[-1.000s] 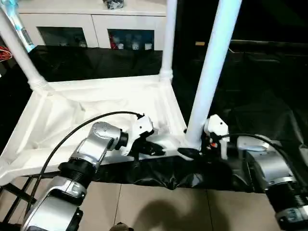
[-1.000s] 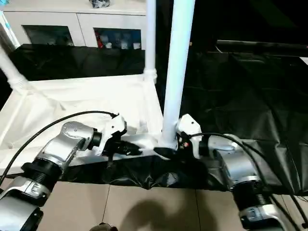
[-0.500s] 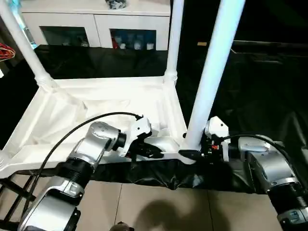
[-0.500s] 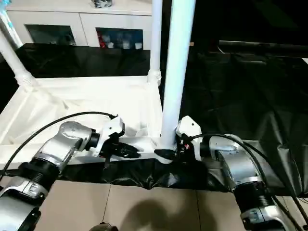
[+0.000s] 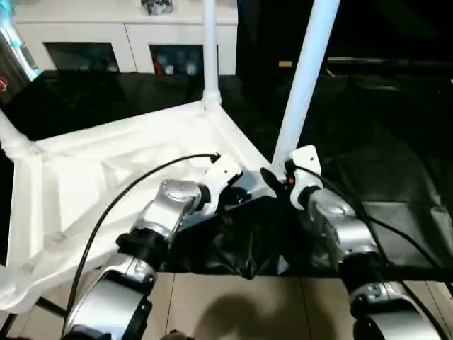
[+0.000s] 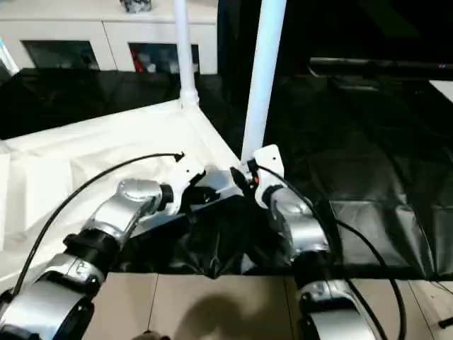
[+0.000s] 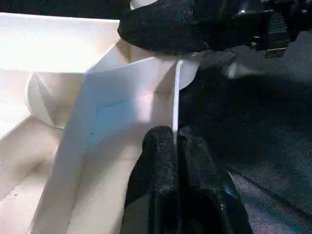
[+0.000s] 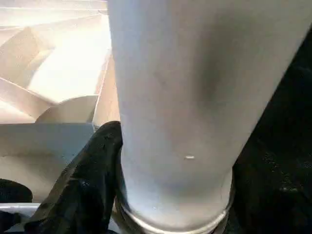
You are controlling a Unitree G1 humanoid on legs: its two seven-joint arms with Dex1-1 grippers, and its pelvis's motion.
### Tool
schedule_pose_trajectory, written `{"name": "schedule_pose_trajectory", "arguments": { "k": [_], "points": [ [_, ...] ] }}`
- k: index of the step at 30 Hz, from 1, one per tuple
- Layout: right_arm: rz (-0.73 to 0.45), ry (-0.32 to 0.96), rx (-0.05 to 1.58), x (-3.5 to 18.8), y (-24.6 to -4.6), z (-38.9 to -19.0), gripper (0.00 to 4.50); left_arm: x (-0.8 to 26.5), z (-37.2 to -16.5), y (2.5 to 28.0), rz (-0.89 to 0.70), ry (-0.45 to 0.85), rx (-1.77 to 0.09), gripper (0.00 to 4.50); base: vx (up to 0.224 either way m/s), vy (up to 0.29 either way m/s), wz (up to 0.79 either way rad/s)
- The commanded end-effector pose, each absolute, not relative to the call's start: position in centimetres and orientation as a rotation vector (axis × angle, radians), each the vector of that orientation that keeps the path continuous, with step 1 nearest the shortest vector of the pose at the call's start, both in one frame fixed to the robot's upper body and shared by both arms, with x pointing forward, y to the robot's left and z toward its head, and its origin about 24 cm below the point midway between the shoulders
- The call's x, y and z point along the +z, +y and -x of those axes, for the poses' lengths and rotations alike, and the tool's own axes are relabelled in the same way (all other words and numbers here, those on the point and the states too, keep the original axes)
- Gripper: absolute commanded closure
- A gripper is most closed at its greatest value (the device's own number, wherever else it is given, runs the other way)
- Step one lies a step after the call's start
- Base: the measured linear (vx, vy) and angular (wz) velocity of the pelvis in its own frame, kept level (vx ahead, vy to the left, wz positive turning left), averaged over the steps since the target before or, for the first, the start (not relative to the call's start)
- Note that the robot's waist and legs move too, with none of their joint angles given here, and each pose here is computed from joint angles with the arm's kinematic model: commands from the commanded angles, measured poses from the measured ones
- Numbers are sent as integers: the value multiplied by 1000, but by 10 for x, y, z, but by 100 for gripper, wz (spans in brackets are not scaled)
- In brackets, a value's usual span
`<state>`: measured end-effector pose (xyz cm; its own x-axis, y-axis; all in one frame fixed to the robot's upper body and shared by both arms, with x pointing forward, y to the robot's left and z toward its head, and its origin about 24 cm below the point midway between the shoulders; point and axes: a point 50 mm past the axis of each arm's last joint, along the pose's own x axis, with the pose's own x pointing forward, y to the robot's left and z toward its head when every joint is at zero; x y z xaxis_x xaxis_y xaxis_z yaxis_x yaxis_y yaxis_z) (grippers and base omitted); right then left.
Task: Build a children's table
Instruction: Rotate leg to tighten
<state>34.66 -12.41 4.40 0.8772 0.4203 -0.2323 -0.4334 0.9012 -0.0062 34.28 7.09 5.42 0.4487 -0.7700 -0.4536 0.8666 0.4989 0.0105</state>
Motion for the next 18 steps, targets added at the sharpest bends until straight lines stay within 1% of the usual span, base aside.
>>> {"name": "schedule_pose_trajectory", "arguments": {
  "k": [1, 3, 4, 7, 9, 11, 14, 18],
  "points": [
    [-19, 268, 647, 35, -85, -335, 110, 82, -341, 31, -198, 246, -1143, 450, 0, 0, 0],
    [-31, 267, 670, 37, -89, -334, 101, 83, -339, 32, -196, 239, -1171, 450, 0, 0, 0],
    [-28, 267, 672, 37, -91, -335, 76, 83, -338, 32, -194, 239, -1181, 450, 0, 0, 0],
    [22, 248, 700, 39, -101, -334, 76, 81, -333, 35, -202, 245, -1248, 450, 0, 0, 0],
    [50, 235, 809, 42, -112, -328, 76, 80, -328, 42, -196, 255, -1312, 450, 0, 0, 0],
    [63, 235, 847, 43, -115, -325, 76, 80, -327, 45, -195, 257, -1325, 450, 0, 0, 0],
    [124, 247, 952, 45, -127, -316, 76, 79, -327, 54, -233, 248, -1349, 450, 0, 0, 0],
    [168, 282, 1093, 46, -141, -303, 76, 77, -326, 67, -257, 268, -1394, 450, 0, 0, 0]
  ]
}}
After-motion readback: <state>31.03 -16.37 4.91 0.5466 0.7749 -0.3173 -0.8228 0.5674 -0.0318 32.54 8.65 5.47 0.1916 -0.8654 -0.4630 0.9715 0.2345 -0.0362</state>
